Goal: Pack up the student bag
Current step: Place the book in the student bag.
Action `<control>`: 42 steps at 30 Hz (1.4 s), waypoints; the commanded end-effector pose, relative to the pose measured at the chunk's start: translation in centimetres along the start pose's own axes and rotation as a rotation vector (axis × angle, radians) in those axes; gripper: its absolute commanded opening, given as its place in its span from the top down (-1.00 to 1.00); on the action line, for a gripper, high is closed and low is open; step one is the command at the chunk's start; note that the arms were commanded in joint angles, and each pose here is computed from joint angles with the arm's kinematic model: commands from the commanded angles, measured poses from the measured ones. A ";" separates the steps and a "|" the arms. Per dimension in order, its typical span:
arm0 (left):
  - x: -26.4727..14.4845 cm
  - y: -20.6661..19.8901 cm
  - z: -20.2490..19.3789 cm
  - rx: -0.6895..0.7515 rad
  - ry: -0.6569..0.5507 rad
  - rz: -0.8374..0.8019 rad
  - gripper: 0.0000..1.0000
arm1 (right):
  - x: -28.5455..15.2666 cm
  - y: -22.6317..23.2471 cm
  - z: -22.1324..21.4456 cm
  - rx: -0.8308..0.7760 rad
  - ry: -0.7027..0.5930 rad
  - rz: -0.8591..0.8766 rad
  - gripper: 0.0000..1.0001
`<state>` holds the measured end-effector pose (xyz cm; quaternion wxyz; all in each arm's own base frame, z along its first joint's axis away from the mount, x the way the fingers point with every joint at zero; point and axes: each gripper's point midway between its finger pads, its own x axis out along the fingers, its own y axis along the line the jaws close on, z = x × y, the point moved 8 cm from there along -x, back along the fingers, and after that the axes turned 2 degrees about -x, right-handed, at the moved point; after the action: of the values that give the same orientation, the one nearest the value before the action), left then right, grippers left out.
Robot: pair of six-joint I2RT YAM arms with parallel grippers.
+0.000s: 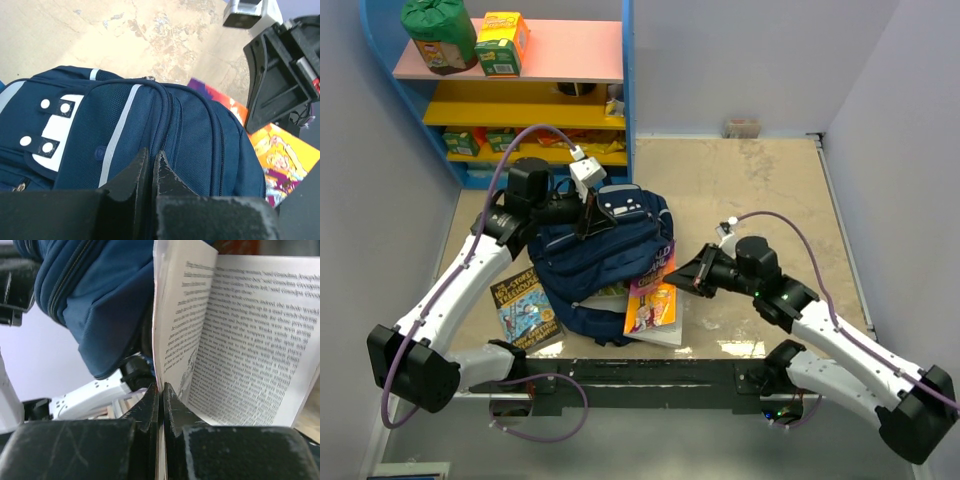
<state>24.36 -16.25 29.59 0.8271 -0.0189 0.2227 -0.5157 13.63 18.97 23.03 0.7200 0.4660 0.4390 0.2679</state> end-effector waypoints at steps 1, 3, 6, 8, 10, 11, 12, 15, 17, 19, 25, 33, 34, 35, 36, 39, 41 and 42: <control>-1.4 -0.8 4.5 0.108 -0.205 -0.013 1.00 | 1.0 3.3 -0.2 -0.006 -0.009 0.188 1.00; -1.6 -1.1 4.6 0.111 -0.204 -0.031 1.00 | 2.1 3.0 0.0 0.010 -0.033 0.170 1.00; -1.9 -1.5 4.5 0.113 -0.190 -0.038 1.00 | 3.6 2.3 1.6 0.029 -0.176 0.103 1.00; -2.1 -1.9 4.2 0.105 -0.173 -0.058 1.00 | 4.4 1.8 2.9 0.048 -0.291 0.061 1.00; -2.4 -2.4 3.9 0.101 -0.165 -0.081 1.00 | 5.8 1.1 3.9 0.048 -0.378 0.007 1.00; -2.5 -2.5 3.6 0.092 -0.157 -0.086 1.00 | 6.2 1.6 4.4 0.046 -0.404 0.007 1.00; -2.6 -2.5 3.2 0.113 -0.152 -0.086 1.00 | 7.3 1.1 4.4 0.045 -0.414 -0.029 1.00; -2.6 -2.5 2.3 0.110 -0.136 -0.080 1.00 | 9.3 1.8 4.0 0.048 -0.433 -0.028 1.00; -2.7 -2.5 2.1 0.117 -0.129 -0.075 1.00 | 11.8 1.8 3.1 0.014 -0.383 -0.069 1.00; -2.8 -2.5 2.1 0.134 -0.131 -0.069 1.00 | 14.3 1.3 1.0 -0.030 -0.283 -0.143 1.00; -2.8 -2.4 2.0 0.147 -0.122 -0.065 1.00 | 14.4 -1.6 -2.6 -0.133 -0.132 -0.243 0.47; -2.5 -1.9 2.0 0.150 -0.121 -0.048 1.00 | 9.7 0.2 -2.1 -0.222 -0.177 -0.163 -0.25; -2.5 -1.9 2.1 0.147 -0.123 -0.047 1.00 | 9.5 -0.3 -2.3 -0.224 -0.168 -0.168 -0.14; -2.5 -1.9 2.1 0.148 -0.124 -0.045 1.00 | 9.3 -0.4 -2.5 -0.236 -0.158 -0.161 0.00; -2.5 -1.9 2.1 0.147 -0.126 -0.042 1.00 | 9.3 -0.4 -2.7 -0.238 -0.152 -0.141 0.50; -2.4 -1.7 2.1 0.141 -0.125 -0.035 1.00 | 9.9 -1.4 -4.0 -0.267 -0.113 -0.132 1.00; -2.4 -1.7 2.2 0.143 -0.126 -0.033 1.00 | 10.5 -1.7 -5.5 -0.314 -0.073 -0.126 1.00; -2.3 -1.6 2.3 0.141 -0.125 -0.030 1.00 | 11.3 -1.7 -6.1 -0.337 -0.055 -0.109 1.00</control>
<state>22.45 -15.04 29.21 0.8208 -0.0063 0.2223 -0.5261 14.89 27.82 17.42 0.8128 0.3574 0.3963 0.2335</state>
